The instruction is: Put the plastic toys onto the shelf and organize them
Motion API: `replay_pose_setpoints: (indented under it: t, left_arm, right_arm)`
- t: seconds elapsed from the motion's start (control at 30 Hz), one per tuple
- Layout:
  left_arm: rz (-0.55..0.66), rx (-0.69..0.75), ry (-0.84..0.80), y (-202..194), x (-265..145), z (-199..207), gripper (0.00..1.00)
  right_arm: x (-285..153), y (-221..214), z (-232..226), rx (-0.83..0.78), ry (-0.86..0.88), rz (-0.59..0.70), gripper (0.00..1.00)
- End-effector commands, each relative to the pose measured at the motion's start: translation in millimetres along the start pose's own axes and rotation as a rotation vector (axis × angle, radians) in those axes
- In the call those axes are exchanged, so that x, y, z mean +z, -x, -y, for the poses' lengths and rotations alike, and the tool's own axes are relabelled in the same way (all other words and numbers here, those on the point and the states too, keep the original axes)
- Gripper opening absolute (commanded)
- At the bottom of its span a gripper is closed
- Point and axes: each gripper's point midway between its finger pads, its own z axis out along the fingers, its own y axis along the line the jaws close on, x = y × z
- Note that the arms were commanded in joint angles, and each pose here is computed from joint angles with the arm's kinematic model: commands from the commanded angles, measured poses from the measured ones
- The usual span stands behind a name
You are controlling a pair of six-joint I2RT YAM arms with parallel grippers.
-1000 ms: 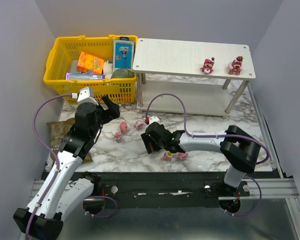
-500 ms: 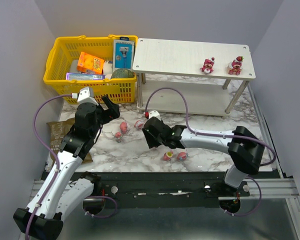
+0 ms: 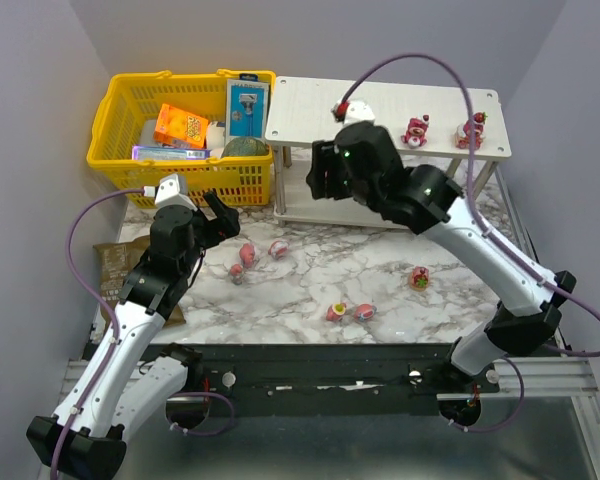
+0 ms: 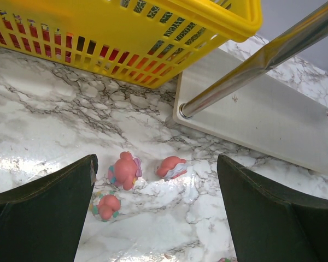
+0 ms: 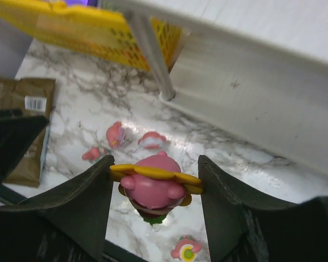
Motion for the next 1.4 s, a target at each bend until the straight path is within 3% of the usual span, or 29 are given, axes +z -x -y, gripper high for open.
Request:
replay_pose_setpoints:
  t: [0.0,0.17,0.4,1.37]
  left_arm:
    - [0.008,0.003,0.003,2,-2,0,0.99]
    - [0.013,0.000,0.000,4,-2,1,0.99]
    - [0.011,0.001,0.005,4,-3,0,0.99]
    - [-0.003,0.006,0.025,-2,-2,-6,0.99]
  right_arm:
    - [-20,33,50,-0.027,-0.146,0.011,0.24]
    - [-27,80,77,0.006,-0.203,0.099,0.25]
    - [-16,92,97,0.021,-0.222,0.080,0.30]
    - [51,80,120,-0.010,-0.247,-0.006,0.45]
